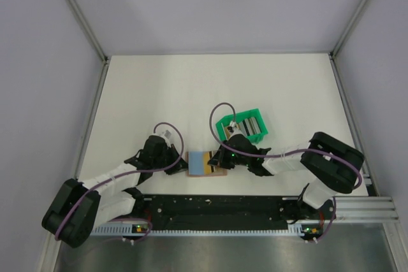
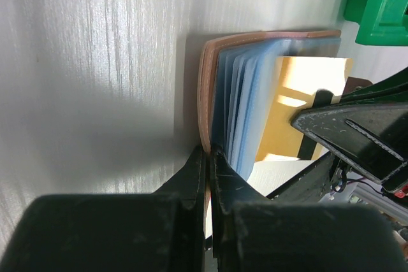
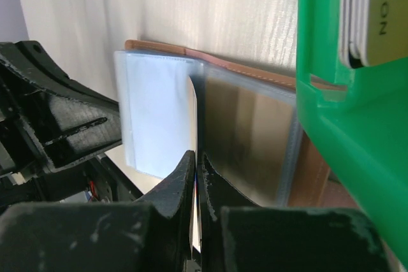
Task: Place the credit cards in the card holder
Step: Insert the credit card into the card slot.
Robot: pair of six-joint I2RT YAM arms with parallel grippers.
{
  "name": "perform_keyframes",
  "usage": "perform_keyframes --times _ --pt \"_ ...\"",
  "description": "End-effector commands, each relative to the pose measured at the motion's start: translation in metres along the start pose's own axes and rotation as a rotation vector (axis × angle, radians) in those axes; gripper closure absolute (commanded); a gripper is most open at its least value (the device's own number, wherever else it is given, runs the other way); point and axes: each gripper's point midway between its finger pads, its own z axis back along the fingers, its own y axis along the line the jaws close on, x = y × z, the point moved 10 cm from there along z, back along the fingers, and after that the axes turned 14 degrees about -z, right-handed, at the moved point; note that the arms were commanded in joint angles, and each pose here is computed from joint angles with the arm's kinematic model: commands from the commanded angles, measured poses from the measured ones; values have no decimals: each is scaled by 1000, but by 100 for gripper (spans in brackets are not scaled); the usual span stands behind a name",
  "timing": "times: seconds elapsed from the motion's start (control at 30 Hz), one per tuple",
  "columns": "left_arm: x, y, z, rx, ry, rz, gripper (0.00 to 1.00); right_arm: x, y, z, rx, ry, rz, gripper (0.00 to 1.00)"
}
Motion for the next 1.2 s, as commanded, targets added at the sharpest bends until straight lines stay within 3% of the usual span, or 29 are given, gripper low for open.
perform_keyframes --times 0.0,0.27,0.5,1.17 --pt "-8 11 -3 54 9 8 100 0 -16 -4 -70 12 -14 100" --pt "-9 12 -4 55 10 12 100 -1 -14 -7 -70 9 -25 100" --pt "-10 12 -4 58 16 11 100 2 -2 -6 30 -18 -19 100" --pt "-8 11 -4 55 16 10 100 -1 -7 -18 -70 19 -92 100"
